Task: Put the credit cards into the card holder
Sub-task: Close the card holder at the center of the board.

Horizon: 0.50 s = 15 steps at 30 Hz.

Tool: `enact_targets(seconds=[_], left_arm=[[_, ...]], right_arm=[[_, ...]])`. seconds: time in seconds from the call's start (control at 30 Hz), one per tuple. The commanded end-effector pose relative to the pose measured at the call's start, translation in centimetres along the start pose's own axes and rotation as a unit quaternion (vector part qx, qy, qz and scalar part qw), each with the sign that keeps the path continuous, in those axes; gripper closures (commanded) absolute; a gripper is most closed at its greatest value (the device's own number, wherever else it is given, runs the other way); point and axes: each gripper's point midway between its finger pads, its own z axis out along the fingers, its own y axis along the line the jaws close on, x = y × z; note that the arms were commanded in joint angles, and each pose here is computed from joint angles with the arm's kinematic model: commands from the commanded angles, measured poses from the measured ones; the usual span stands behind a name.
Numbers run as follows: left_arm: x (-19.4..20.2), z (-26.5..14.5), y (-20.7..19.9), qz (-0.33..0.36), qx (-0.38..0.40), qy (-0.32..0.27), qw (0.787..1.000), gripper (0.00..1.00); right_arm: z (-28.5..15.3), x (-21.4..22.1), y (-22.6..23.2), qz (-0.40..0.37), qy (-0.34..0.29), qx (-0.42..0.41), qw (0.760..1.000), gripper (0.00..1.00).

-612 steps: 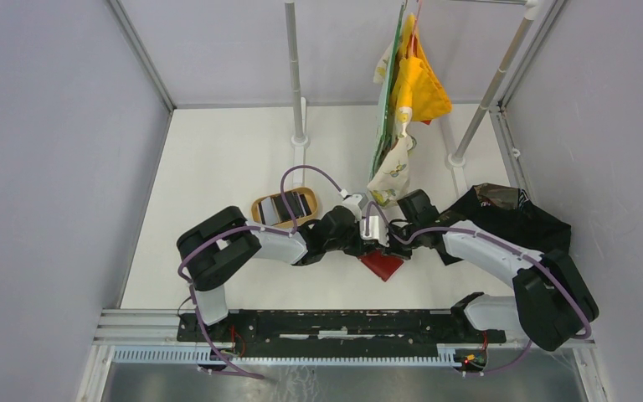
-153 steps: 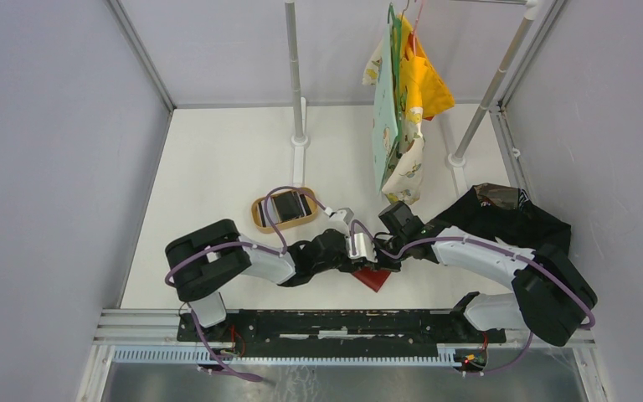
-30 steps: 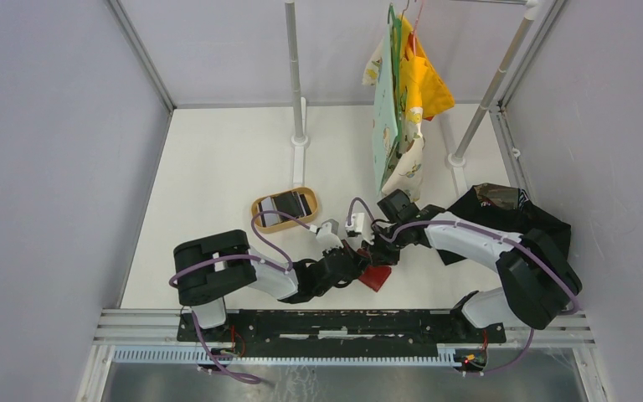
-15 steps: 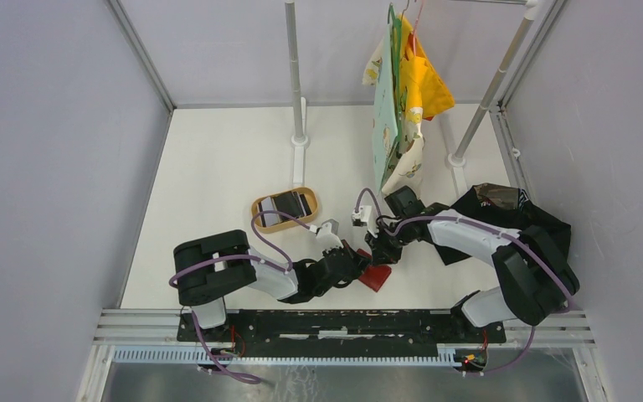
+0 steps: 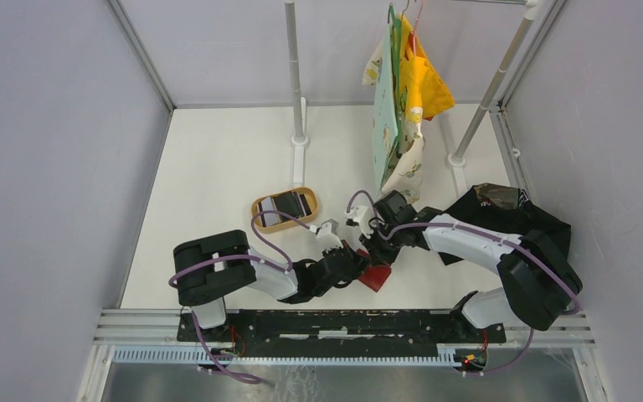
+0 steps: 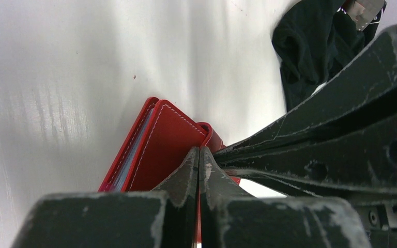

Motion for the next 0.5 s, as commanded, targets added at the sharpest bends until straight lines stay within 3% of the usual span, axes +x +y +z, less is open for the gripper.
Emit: enact_targets(seconds=[0.0,0.2,0.47], left_arm=[[8.4,-4.4,11.2,0.147,-0.135,0.191,0.961,0.98],[8.3,-4.4,11.1,0.149,-0.134,0.187,0.962,0.98],[8.0,-4.4,10.8,0.159,-0.134,0.177,0.962,0.98]], right_arm=[[3.0,2.0,1.1,-0.044,0.069,0.027,0.996,0.98],[4.7,5.1,2.0,-0.041,0.120,0.018,0.992,1.00],[6.6,5.0,3.6,-0.032,0.125,0.004,0.992,1.00]])
